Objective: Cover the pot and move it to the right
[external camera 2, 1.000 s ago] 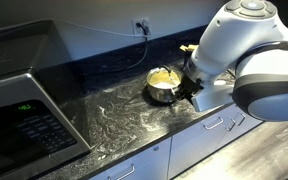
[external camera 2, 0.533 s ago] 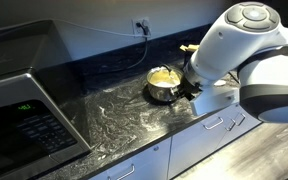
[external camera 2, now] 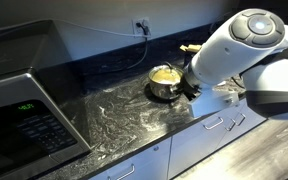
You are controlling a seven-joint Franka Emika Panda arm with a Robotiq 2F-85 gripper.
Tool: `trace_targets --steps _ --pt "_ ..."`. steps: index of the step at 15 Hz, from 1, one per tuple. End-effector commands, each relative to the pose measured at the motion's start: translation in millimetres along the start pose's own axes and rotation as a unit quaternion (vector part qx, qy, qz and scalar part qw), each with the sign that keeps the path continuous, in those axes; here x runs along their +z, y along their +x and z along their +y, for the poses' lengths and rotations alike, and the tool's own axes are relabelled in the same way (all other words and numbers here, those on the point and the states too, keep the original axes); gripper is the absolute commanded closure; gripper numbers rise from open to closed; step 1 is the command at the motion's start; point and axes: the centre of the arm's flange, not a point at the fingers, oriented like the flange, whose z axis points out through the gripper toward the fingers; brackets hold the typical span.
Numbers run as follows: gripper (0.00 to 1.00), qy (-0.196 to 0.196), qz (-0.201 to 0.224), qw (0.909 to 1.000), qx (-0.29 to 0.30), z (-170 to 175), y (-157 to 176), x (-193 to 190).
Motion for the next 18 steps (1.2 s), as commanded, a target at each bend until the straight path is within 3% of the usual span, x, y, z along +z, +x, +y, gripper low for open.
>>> trace_targets --steps 1,7,18 --pt "0.97 0.000 0.042 0.9990 0.014 -1 6 -9" --pt "0.97 -0.008 0.066 0.9974 0.027 6 2 -15" --pt "0.97 -0.053 0.046 0.9959 0.057 31 -18 -52"
